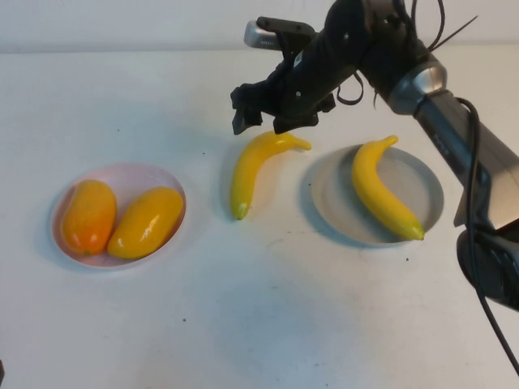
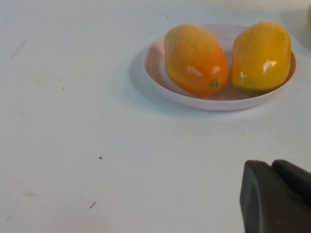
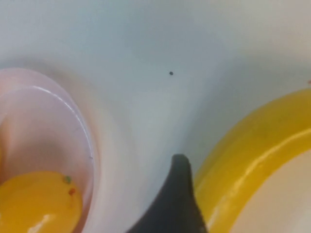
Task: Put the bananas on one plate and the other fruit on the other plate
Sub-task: Put another type of fruit in the right plate
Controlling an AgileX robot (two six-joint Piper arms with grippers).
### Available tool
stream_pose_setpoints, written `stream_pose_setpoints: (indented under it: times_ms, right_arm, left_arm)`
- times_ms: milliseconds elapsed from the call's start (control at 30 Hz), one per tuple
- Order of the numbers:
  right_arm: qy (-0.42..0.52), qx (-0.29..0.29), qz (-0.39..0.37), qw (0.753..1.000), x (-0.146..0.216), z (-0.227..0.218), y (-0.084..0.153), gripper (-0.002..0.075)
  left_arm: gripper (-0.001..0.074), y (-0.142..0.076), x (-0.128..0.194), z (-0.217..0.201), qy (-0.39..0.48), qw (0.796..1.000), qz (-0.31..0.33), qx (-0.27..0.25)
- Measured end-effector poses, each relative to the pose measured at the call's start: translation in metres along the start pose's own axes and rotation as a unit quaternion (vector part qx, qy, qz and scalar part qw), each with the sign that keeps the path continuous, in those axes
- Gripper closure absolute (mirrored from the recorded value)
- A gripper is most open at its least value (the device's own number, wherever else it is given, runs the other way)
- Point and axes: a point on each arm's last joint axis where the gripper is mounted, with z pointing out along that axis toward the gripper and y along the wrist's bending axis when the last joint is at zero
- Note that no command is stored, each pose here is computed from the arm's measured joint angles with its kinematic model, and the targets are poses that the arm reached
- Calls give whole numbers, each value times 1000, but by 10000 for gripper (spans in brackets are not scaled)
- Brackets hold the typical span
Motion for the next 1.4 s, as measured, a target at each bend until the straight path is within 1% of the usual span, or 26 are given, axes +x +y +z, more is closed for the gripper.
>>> stream_pose_setpoints:
  times_ms: [67, 133, 233, 333, 433, 567, 833, 900, 1033, 1200, 1400]
  right_arm:
    - [3, 18, 1, 1000, 3, 2, 7, 156]
    - [7, 23, 1, 1000, 7, 5, 17, 136]
    - [13, 25, 8, 1000, 14, 10, 34, 127]
    - [19, 25, 20, 999, 19, 16, 40, 124]
    - [26, 33, 45, 998, 22, 26, 36, 124]
    - [36, 49, 54, 997, 27, 40, 28, 123]
    - [29, 79, 41, 996, 27, 43, 26, 125]
    - [30, 87, 37, 995, 29, 46, 24, 140]
    - [38, 94, 37, 994, 32, 56, 20, 195]
    - [47, 92, 35, 994, 37, 63, 22, 251]
    - [51, 82, 38, 995, 39, 65, 25, 401]
  left_arm:
    - [734, 0, 0, 0, 0, 1000, 0, 0]
    - [734, 0, 0, 0, 0, 1000, 0, 0]
    - [734, 0, 0, 0, 0, 1000, 0, 0]
    - [734, 0, 0, 0, 0, 1000, 0, 0]
    - [734, 0, 0, 0, 0, 1000, 0, 0]
    - [734, 0, 0, 0, 0, 1000, 0, 0]
    - [734, 0, 0, 0, 0, 1000, 0, 0]
    - [734, 0, 0, 0, 0, 1000, 0, 0]
    - [734, 0, 0, 0, 0, 1000, 0, 0]
    - [734, 0, 0, 0, 0, 1000, 0, 0]
    - [734, 0, 0, 0, 0, 1000, 0, 0]
